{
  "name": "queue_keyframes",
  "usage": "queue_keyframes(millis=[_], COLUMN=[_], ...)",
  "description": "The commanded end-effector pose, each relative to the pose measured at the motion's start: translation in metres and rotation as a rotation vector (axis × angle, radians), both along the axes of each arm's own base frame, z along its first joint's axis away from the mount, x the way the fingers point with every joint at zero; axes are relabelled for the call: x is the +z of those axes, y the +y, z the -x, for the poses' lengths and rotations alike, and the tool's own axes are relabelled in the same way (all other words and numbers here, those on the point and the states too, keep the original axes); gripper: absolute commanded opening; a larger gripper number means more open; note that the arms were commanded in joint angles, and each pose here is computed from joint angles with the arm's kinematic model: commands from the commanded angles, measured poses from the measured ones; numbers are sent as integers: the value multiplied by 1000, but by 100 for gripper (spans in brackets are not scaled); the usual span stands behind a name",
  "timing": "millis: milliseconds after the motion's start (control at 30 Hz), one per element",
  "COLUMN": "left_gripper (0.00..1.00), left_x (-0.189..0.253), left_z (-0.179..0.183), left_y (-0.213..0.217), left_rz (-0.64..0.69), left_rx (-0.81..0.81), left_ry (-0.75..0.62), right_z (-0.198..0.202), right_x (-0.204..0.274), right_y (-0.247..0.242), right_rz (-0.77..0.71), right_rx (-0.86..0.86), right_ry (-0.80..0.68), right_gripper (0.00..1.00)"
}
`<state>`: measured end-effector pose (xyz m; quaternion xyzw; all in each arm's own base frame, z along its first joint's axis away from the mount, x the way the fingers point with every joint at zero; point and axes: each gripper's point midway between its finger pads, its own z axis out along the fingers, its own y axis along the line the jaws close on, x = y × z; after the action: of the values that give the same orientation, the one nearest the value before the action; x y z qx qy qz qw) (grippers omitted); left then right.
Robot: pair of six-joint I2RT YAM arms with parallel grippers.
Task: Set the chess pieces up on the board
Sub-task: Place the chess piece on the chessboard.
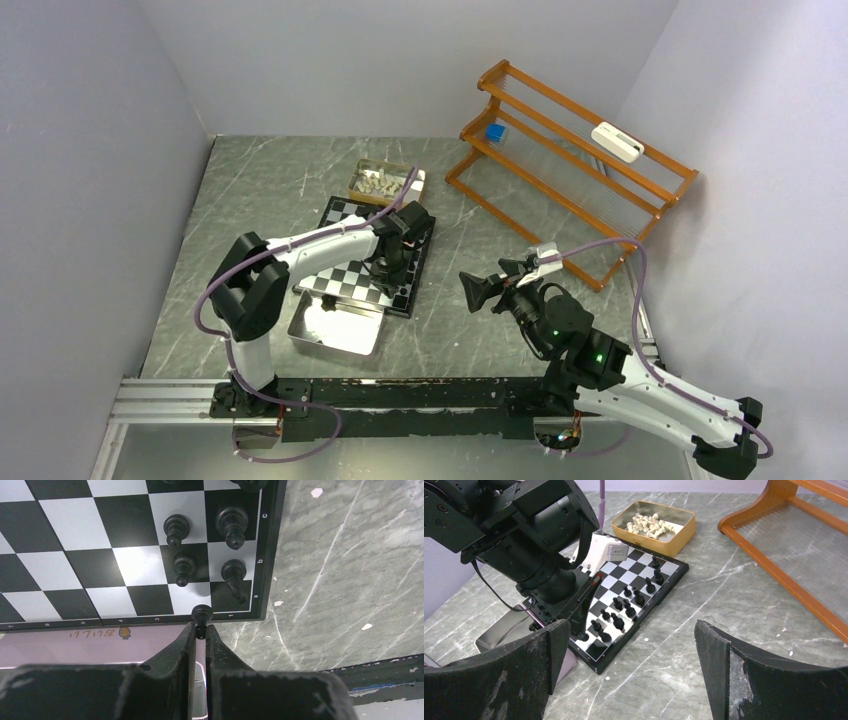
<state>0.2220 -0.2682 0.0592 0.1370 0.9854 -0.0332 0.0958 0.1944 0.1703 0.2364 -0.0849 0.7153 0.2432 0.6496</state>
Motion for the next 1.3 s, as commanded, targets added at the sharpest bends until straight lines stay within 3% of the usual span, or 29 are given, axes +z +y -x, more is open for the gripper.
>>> queue_keyframes(millis=[0, 867, 1267], left_gripper=[13, 14, 20], left_x=[-5, -20, -21], left_z=[0, 1, 1], left_y=[3, 5, 7], left_rz=[-29, -52, -68], left_rx=[2, -8, -3], left_ry=[-8, 7, 8], right_z=[-2, -2, -1], right_x=[4, 3, 2], right_y=[-5, -5, -5], right_rz=[-19, -21, -24], right_rx=[-24, -27, -25], right_ry=[-4, -2, 1], right_gripper=[100, 100, 100])
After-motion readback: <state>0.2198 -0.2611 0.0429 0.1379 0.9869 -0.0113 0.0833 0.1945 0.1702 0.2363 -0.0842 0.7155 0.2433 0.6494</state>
